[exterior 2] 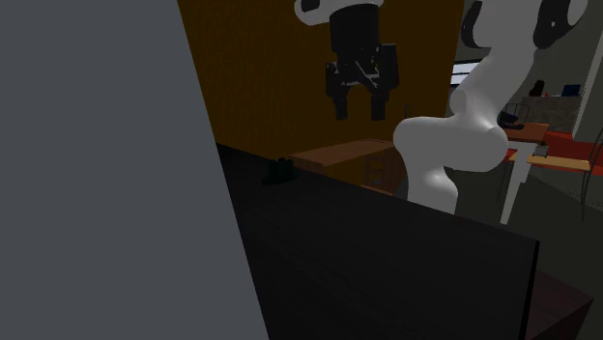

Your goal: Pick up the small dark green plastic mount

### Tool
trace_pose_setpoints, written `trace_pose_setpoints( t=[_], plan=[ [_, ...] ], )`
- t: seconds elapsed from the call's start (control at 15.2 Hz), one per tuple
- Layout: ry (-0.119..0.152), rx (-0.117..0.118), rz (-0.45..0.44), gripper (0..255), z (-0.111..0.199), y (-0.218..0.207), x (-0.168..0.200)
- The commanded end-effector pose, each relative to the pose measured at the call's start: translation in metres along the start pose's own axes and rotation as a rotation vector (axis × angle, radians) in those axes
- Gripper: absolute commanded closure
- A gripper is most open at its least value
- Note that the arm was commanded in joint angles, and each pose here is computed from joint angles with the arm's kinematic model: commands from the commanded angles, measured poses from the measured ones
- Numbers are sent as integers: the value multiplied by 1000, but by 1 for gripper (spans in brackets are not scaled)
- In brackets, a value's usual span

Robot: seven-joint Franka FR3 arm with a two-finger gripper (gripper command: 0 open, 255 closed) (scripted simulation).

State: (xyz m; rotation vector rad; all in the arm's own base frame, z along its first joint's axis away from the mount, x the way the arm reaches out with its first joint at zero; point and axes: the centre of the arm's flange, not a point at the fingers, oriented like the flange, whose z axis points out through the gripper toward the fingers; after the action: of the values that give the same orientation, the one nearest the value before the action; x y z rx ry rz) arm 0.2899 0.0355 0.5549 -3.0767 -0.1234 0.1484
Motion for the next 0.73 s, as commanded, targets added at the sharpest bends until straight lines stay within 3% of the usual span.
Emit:
trace_pose_setpoints(
  t=[0.0,0.66],
  plan=[
    [0,0,0,0,0,0,0],
    [70,-28,-93,0,46,112,34]
  ],
)
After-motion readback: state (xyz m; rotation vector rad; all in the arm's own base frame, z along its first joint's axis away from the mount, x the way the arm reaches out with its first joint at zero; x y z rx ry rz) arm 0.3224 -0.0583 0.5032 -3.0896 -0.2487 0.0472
